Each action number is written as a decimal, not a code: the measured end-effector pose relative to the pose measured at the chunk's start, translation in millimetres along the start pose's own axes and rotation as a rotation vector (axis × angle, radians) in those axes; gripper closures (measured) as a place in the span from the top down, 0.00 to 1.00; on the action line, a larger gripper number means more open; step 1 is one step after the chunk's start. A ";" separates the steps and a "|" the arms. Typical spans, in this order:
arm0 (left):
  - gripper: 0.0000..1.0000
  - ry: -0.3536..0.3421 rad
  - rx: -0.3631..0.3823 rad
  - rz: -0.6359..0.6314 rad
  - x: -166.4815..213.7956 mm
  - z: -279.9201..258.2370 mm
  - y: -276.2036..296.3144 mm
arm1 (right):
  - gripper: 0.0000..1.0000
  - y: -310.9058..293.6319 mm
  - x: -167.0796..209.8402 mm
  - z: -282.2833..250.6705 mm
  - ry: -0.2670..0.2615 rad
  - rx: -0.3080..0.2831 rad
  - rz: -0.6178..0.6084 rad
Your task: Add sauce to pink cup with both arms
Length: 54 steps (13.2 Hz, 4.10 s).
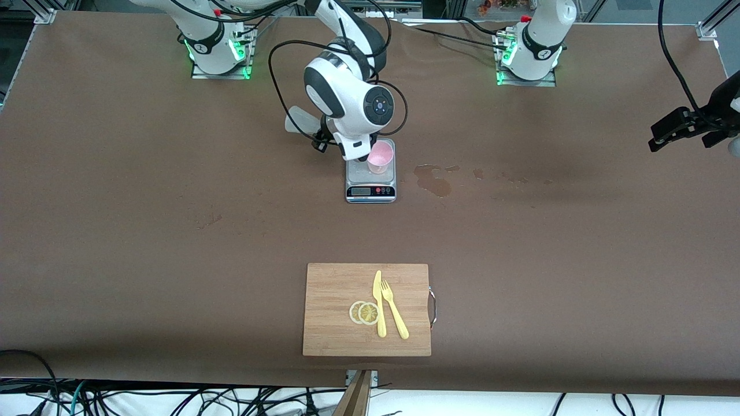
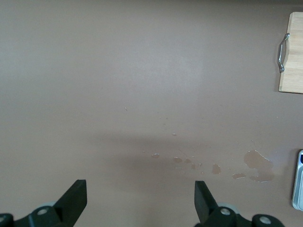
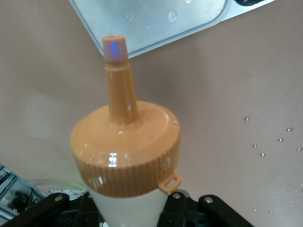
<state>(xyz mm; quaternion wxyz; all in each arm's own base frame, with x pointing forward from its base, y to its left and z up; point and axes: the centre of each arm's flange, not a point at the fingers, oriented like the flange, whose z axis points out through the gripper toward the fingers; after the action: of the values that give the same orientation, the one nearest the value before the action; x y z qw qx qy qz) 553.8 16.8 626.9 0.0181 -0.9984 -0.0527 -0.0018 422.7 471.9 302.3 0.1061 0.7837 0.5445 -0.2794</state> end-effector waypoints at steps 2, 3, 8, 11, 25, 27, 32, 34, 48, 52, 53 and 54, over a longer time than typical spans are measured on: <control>1.00 0.000 0.000 -0.001 0.0 0.0 -0.3 | 0.35 -0.8 6.3 -6.3 -0.021 0.004 0.005; 1.00 0.000 0.000 -0.001 0.1 0.0 -0.7 | 0.35 0.0 9.6 -6.9 -0.026 0.006 0.006; 1.00 0.000 0.000 -0.003 0.1 0.0 -1.9 | 0.35 2.2 32.9 -10.8 -0.045 0.010 0.003; 1.00 0.000 0.000 -0.003 0.1 0.0 -1.9 | 0.35 1.8 41.4 -4.6 -0.074 0.003 0.001; 1.00 0.000 0.000 -0.003 0.1 -0.1 -2.0 | 0.35 -14.8 45.1 -6.8 -0.132 -0.017 -0.014; 1.00 0.000 0.000 -0.005 0.2 0.0 -2.6 | 0.35 -15.9 46.0 -5.8 -0.134 -0.018 -0.016; 1.00 0.000 0.000 -0.006 0.2 0.0 -3.3 | 0.35 -21.3 49.1 -0.2 -0.157 -0.020 -0.023; 1.00 0.000 0.000 -0.006 0.2 0.0 -3.3 | 0.35 -22.9 49.0 0.6 -0.165 -0.020 -0.024; 1.00 -0.002 0.000 -0.005 0.0 0.1 -3.0 | 0.35 67.2 -49.7 -83.2 0.046 0.084 0.006; 1.00 -0.007 0.001 -0.005 -0.6 0.5 -3.1 | 0.35 161.5 -192.7 -126.5 0.317 0.164 -0.030; 1.00 -0.008 0.001 -0.005 -0.7 0.6 -3.1 | 0.35 186.2 -226.5 -124.4 0.379 0.180 -0.046; 1.00 -0.009 0.001 -0.006 -0.7 0.6 -3.2 | 0.35 209.7 -257.4 -118.5 0.440 0.196 -0.063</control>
<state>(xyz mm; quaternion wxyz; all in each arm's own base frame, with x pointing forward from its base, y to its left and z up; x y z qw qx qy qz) 552.7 20.0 626.4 0.0182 -0.9983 -0.0556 0.0025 587.7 242.6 513.1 -0.1004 0.8150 0.5489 -0.1563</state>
